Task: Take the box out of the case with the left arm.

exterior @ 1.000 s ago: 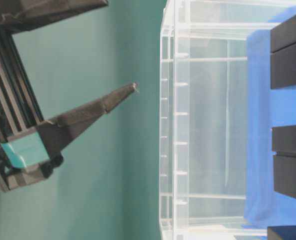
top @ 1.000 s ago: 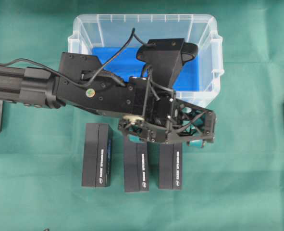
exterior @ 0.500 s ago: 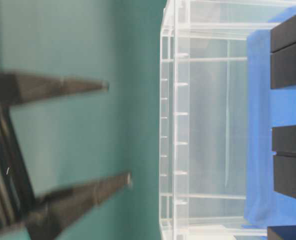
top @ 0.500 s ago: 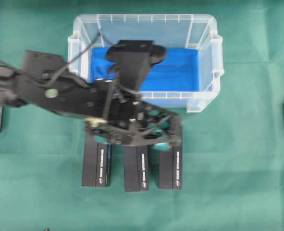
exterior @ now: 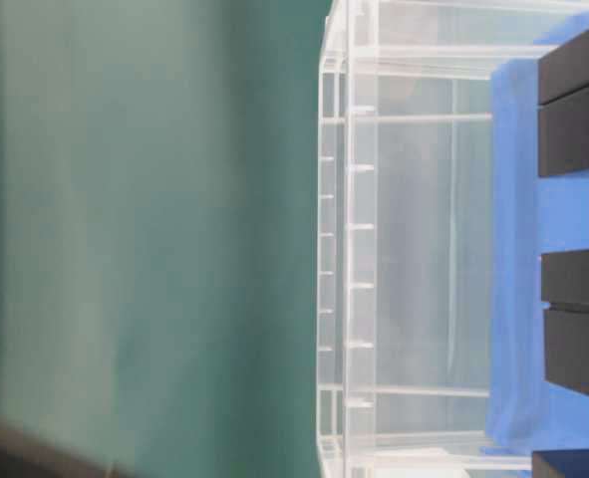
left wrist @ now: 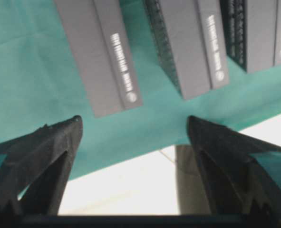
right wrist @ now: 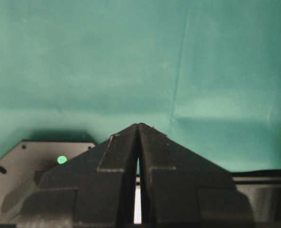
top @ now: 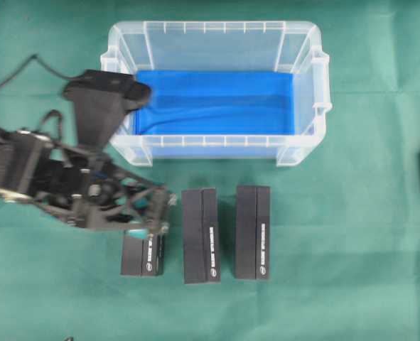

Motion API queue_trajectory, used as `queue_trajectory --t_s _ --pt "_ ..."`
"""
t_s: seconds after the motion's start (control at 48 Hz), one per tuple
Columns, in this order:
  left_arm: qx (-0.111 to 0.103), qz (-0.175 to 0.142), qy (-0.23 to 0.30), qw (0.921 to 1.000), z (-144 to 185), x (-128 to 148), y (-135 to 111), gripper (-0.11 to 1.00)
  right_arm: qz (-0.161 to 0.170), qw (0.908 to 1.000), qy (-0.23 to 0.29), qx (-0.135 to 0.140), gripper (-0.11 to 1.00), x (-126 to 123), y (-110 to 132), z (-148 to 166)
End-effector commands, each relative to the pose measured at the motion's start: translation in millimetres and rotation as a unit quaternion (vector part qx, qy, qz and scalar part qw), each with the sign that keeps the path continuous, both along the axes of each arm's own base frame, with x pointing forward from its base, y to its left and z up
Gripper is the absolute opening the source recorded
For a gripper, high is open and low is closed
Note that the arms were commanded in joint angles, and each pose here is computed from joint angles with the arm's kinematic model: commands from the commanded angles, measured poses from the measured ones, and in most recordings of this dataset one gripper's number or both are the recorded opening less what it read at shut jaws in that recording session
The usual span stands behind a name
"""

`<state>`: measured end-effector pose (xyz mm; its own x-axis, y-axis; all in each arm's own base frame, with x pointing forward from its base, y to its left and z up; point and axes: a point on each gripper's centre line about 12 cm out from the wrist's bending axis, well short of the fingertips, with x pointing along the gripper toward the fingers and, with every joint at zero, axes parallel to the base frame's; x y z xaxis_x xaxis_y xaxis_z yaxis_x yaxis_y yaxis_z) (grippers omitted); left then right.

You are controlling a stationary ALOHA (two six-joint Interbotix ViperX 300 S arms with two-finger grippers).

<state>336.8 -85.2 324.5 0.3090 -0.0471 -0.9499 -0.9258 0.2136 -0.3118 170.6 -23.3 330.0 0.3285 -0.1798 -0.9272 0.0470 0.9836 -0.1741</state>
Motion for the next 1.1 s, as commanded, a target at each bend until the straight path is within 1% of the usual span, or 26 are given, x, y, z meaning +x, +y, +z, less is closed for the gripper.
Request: queue_trajectory --t_s 0.0,0.083,0.292,0.438,0.604,0.75,0.896,1.083 --pt "-0.004 -0.010 -0.023 0.9997 14 -16 -2 0.86 -0.002 1.0000 -0.004 0.000 0.00 1 0 3" --pt "-0.005 -0.018 -0.022 0.9996 14 -28 -6 0.86 -0.002 1.0000 -0.004 0.000 0.00 1 0 3" --pt "-0.005 -0.026 -0.016 0.9995 10 -46 -8 0.86 -0.001 1.0000 -0.005 0.000 0.00 1 0 3" --pt "-0.008 -0.019 -0.011 0.9997 6 -60 -6 0.86 -0.002 1.0000 -0.006 0.000 0.00 1 0 3" --pt "-0.010 -0.012 -0.012 0.9998 5 -67 -4 0.86 -0.002 1.0000 -0.005 0.000 0.00 1 0 3" --pt "-0.005 -0.010 -0.014 0.9998 5 -66 -2 0.86 -0.002 1.0000 -0.005 0.000 0.00 1 0 3" --pt "-0.002 0.004 -0.012 0.9999 5 -66 8 0.86 -0.002 1.0000 -0.006 0.000 0.00 1 0 3" --pt "0.004 0.045 -0.003 0.9990 4 -74 38 0.86 -0.002 1.0000 -0.007 0.000 0.00 0 0 4"
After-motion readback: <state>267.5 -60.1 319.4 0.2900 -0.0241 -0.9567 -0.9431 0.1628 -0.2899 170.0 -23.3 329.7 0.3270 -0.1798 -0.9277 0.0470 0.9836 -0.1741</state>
